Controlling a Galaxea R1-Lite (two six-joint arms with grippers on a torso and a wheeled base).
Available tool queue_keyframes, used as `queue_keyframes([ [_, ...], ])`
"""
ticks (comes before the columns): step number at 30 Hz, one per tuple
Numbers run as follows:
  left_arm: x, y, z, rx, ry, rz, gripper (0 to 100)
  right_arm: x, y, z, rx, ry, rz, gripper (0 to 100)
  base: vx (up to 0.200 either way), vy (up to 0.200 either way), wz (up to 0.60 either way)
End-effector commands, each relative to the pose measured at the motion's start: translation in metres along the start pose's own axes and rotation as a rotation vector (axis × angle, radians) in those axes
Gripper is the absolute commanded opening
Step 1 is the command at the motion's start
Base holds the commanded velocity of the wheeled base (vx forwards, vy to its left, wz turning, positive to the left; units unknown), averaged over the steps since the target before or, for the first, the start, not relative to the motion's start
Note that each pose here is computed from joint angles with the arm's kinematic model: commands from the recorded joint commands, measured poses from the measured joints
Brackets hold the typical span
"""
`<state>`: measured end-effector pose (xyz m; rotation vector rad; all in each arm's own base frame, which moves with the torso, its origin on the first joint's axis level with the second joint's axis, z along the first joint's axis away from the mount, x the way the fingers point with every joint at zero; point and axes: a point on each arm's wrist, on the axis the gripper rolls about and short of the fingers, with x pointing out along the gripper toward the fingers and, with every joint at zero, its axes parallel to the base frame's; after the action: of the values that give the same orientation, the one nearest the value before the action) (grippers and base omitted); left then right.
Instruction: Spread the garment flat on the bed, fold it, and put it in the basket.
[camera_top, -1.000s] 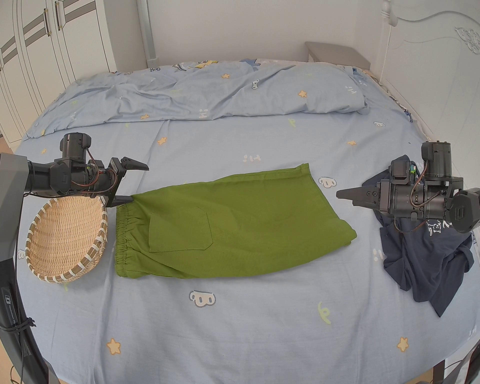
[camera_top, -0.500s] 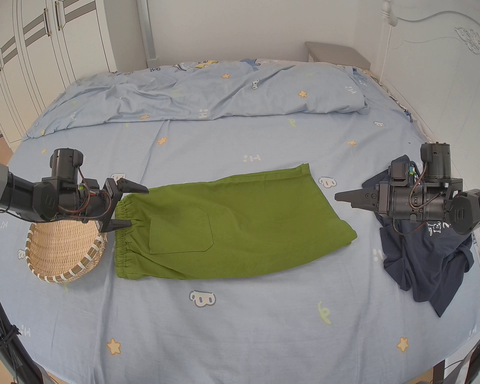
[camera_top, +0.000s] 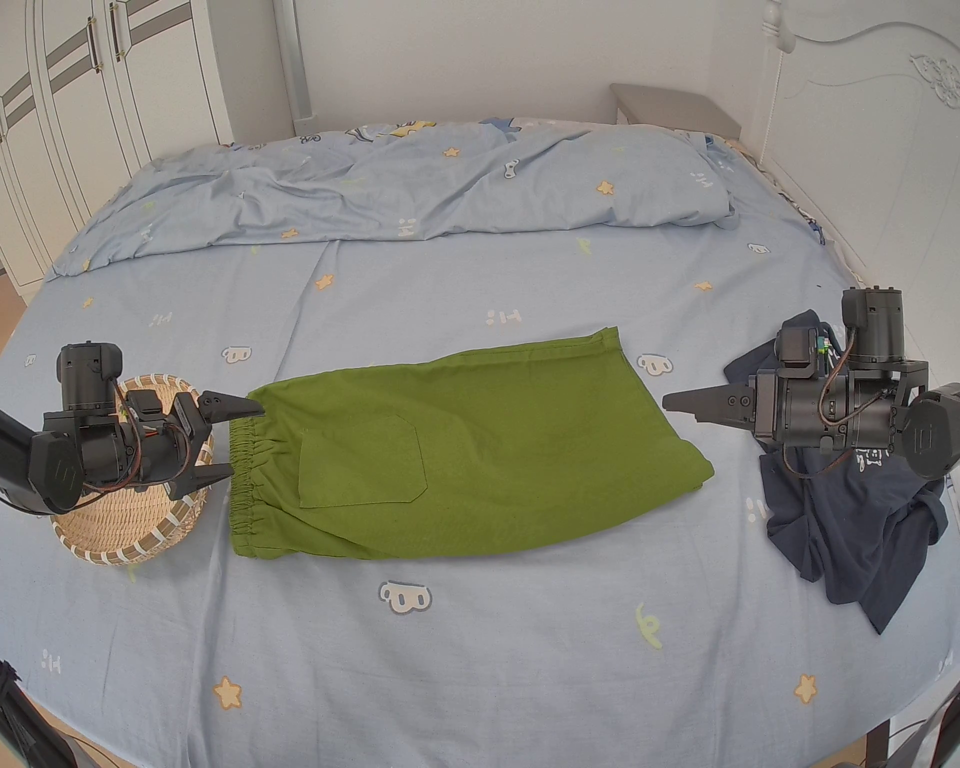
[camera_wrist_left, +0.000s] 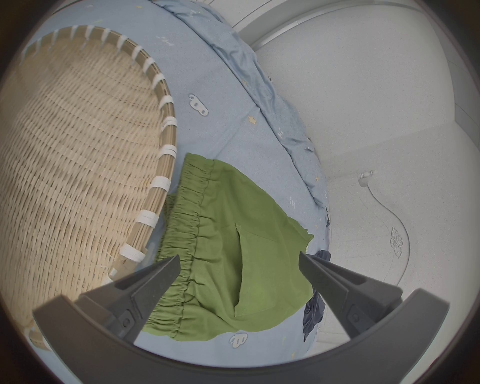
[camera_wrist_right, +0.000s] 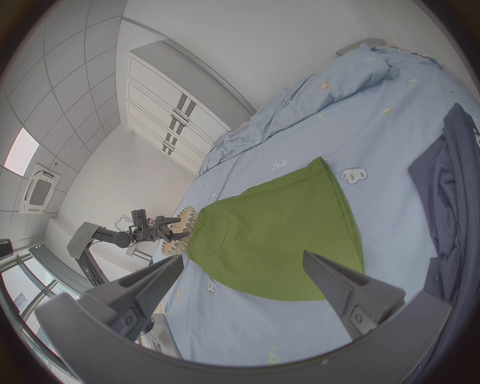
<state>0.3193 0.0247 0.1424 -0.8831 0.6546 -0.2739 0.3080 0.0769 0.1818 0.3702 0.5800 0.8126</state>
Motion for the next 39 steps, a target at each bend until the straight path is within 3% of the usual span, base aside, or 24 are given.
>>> queue_keyframes([
  [1, -0.013, 0.003, 0.002, -0.004, -0.033, 0.011, 100, 0.001, 0.003, -0.002, -0.003, 0.007, 0.008, 100, 0.000, 0.000, 0.00],
  [7, -0.017, 0.010, -0.002, 0.000, -0.027, 0.029, 100, 0.002, 0.004, -0.004, -0.003, 0.011, 0.009, 100, 0.000, 0.000, 0.00],
  [14, -0.022, 0.006, -0.015, 0.064, -0.004, 0.028, 100, 0.002, 0.004, -0.004, -0.002, 0.014, 0.012, 100, 0.000, 0.000, 0.00],
  [17, -0.015, 0.009, -0.035, 0.140, 0.065, 0.037, 100, 0.003, 0.006, -0.005, -0.003, 0.018, 0.015, 100, 0.000, 0.000, 0.00],
  [22, -0.013, 0.013, -0.047, 0.255, 0.088, 0.037, 100, 0.003, 0.005, -0.005, -0.003, 0.016, 0.014, 100, 0.000, 0.000, 0.00],
  [31, 0.010, 0.030, -0.047, 0.296, 0.000, 0.133, 100, 0.003, 0.006, -0.005, -0.003, 0.017, 0.015, 100, 0.000, 0.000, 0.00],
  [39, 0.021, 0.039, -0.046, 0.296, -0.005, 0.139, 100, 0.004, 0.005, -0.005, -0.003, 0.020, 0.016, 100, 0.000, 0.000, 0.00],
])
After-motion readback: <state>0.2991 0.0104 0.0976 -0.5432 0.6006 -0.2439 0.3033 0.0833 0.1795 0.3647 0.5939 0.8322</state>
